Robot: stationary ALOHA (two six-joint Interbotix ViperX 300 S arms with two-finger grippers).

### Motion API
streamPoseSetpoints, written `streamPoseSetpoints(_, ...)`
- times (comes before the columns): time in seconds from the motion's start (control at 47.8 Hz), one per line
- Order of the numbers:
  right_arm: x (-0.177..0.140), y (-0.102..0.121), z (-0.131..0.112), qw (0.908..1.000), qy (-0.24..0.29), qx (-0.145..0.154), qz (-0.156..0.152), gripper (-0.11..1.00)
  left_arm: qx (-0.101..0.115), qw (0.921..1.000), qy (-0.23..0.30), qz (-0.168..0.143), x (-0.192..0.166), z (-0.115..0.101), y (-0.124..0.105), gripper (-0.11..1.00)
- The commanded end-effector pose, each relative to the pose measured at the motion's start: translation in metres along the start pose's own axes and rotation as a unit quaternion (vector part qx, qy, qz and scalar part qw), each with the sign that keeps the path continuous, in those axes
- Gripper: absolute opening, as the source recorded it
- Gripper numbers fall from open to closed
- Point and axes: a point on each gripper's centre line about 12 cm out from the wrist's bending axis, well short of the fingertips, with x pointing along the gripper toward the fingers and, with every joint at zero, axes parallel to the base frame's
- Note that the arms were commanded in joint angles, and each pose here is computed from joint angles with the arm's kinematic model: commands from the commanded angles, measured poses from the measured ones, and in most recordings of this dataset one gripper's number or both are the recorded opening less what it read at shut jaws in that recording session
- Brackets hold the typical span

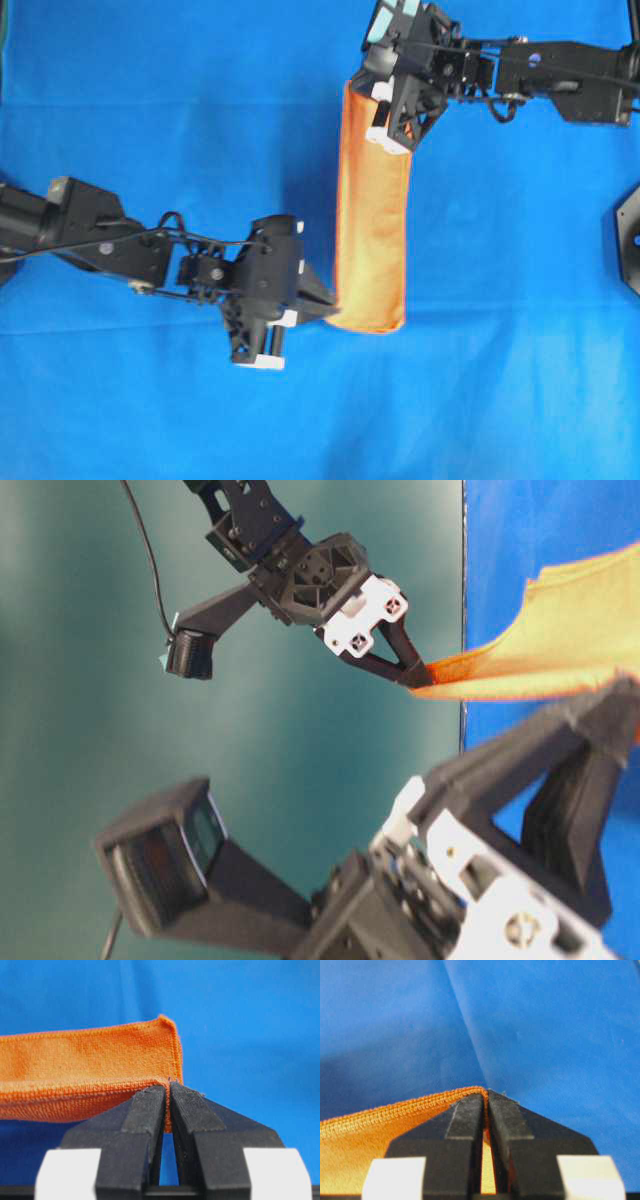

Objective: Fold the orange towel.
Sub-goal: 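Lay the strip vertically, folding it over onto itself with both grippers, then open both grippers and retract them to the sides of the towel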

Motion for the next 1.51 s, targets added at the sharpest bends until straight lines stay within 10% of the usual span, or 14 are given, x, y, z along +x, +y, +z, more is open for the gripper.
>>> streamPoseSetpoints(0.0,-0.004,-0.004,0.014,0.9997,-0.025,-0.004,-0.002,0.02,0.008,0.9995,-0.027,-0.015,-0.008,0.013,-0.014,0.01)
streamPoseSetpoints(0.397,0.006,0.0,0.006,0.9994,-0.032,-0.011,0.009,0.02,0.001,0.9998,-0.022,-0.003,0.0,0.011,-0.002,0.04)
streamPoseSetpoints(0.565,0.006,0.001,0.008,0.9988,-0.041,-0.022,0.012,0.03,0.006,0.9997,-0.024,-0.002,0.0,0.013,-0.002,0.33)
streamPoseSetpoints(0.837,0.006,0.01,0.008,0.9978,-0.041,-0.049,0.02,0.68,0.006,0.9996,-0.027,0.007,-0.005,0.02,0.008,0.63)
streamPoseSetpoints(1.485,-0.106,0.034,0.0,0.9922,-0.112,-0.033,0.045,0.63,0.024,0.9994,-0.017,0.017,-0.098,0.033,0.015,0.64)
